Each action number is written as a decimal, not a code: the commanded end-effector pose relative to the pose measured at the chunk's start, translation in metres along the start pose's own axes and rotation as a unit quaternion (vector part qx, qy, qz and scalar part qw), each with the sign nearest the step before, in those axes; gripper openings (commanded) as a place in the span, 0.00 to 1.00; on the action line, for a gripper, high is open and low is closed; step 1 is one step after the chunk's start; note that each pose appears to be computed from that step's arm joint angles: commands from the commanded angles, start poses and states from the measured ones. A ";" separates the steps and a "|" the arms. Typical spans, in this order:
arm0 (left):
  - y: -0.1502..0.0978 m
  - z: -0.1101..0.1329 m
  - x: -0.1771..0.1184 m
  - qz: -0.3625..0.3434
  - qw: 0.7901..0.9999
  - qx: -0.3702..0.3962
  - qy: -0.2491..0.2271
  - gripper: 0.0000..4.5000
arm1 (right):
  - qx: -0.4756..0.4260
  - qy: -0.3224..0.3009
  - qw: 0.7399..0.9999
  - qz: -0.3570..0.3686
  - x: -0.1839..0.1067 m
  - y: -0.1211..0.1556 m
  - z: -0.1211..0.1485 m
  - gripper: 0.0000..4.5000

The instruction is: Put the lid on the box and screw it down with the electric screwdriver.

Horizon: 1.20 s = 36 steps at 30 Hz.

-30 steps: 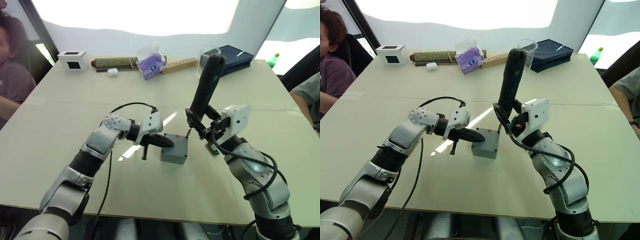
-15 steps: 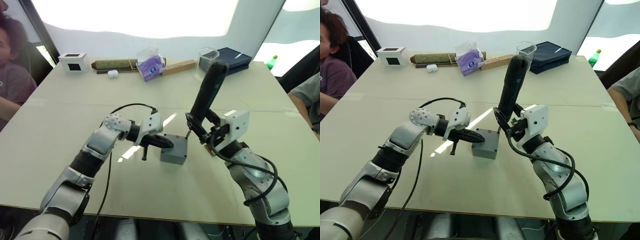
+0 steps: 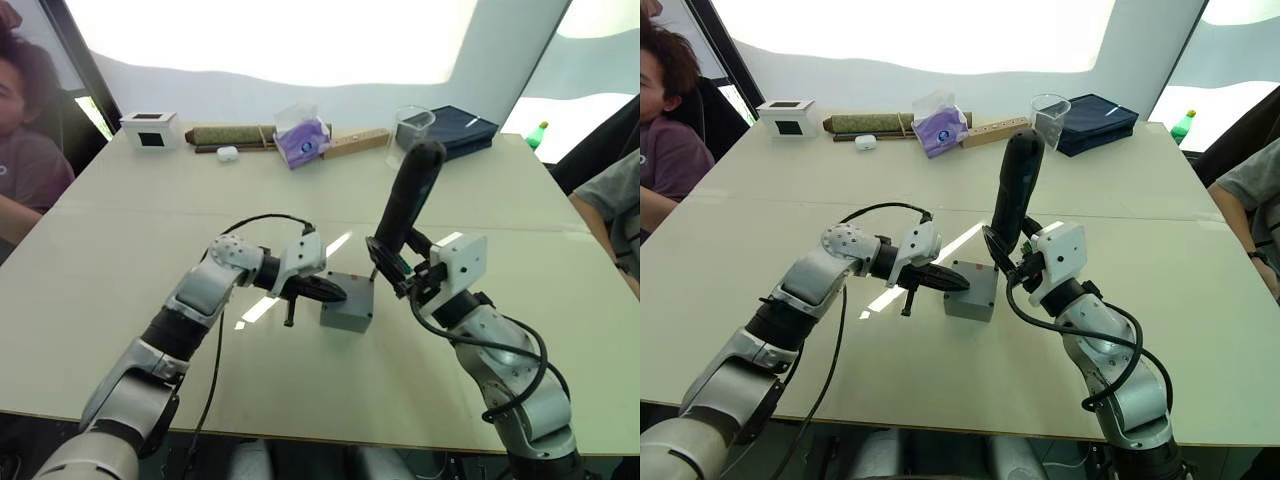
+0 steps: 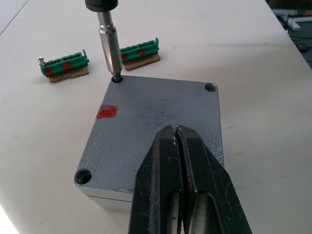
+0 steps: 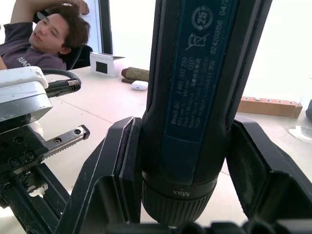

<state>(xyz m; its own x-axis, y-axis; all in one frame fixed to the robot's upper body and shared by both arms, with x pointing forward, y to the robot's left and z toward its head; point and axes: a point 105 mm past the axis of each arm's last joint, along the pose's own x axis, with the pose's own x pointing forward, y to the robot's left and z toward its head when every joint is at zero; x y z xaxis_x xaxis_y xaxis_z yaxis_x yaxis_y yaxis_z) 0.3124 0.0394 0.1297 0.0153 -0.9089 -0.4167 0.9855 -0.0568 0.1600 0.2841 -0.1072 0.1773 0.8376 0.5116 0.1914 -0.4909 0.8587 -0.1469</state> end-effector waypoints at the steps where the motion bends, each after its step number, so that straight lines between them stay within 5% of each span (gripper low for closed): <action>1: -0.004 -0.007 0.003 -0.005 1.000 -0.002 0.011 0.00 | 0.037 0.094 0.995 0.001 -0.006 0.003 -0.048 0.47; 20: -0.007 -0.010 0.007 -0.007 1.000 -0.007 0.009 0.00 | 0.028 0.087 0.996 0.012 -0.003 0.002 -0.037 0.47; 28: -0.011 -0.014 0.011 -0.010 1.000 -0.014 0.007 0.00 | 0.018 0.050 0.998 0.019 0.004 0.001 -0.006 0.47; 36: -0.014 -0.014 0.015 -0.011 1.000 -0.021 -0.003 0.00 | -0.020 -0.020 0.999 0.025 0.012 -0.006 0.054 0.47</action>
<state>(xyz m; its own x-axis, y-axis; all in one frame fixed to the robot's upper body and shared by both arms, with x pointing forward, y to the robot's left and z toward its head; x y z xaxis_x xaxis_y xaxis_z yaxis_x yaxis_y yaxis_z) 0.3046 0.0292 0.1263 -0.0008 -0.9266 -0.3761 0.9839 -0.0678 0.1651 0.2932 -0.1030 0.2020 0.8257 0.5503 0.1242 -0.5327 0.8330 -0.1498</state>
